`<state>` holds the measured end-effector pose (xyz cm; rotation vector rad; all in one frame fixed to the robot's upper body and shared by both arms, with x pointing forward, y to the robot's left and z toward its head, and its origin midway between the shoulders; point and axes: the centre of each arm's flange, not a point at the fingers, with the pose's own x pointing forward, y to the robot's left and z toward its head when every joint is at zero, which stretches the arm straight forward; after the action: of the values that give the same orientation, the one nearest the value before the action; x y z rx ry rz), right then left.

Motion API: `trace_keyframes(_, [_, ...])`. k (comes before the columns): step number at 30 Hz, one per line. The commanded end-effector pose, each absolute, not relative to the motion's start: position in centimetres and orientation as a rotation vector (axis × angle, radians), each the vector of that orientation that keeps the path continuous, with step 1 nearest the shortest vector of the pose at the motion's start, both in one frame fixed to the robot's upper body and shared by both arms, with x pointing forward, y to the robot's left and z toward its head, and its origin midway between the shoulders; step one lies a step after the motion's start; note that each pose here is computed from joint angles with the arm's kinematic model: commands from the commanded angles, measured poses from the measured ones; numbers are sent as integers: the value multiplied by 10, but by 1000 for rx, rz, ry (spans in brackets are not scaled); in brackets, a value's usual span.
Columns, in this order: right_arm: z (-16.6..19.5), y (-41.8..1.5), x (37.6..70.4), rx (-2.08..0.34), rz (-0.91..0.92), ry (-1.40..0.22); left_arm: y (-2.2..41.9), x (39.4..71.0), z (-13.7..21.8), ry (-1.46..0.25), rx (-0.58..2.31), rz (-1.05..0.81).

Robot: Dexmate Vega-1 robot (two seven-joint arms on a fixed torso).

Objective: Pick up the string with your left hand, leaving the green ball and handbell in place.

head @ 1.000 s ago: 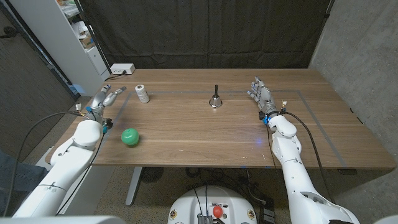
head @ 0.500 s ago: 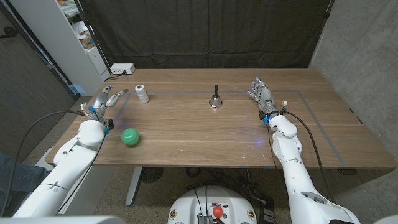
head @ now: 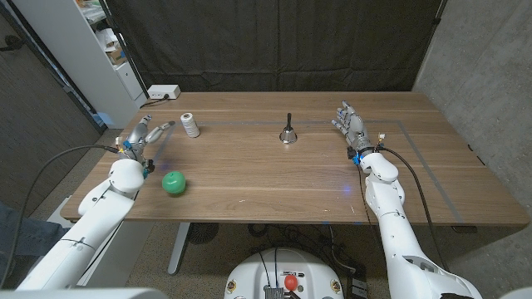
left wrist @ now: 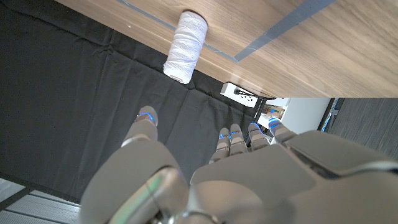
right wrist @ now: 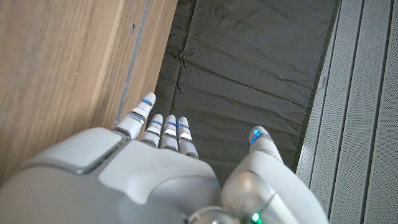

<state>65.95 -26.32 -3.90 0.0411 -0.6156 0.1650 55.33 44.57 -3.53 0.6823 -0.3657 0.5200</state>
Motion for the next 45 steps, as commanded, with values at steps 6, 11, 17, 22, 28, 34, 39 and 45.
trace_keyframes(6, [-44,-264,665,48,159,-605,436,570,-32,-331,731,532])
trace_keyframes(11, [-43,-263,667,50,160,-606,435,576,-30,-322,720,523])
trace_keyframes(17, [-44,-263,668,56,159,-607,432,579,-27,-322,722,515])
trace_keyframes(22, [-44,-264,669,62,158,-606,426,582,-24,-331,732,511])
trace_keyframes(28, [-44,-263,669,65,157,-610,423,586,-23,-314,776,516])
trace_keyframes(34, [-44,-262,669,70,158,-612,424,589,-25,-297,778,514])
trace_keyframes(39, [-44,-262,669,70,157,-613,424,590,-25,-289,800,517])
trace_keyframes(45, [-38,-263,667,63,156,-622,426,592,-28,-276,788,512])
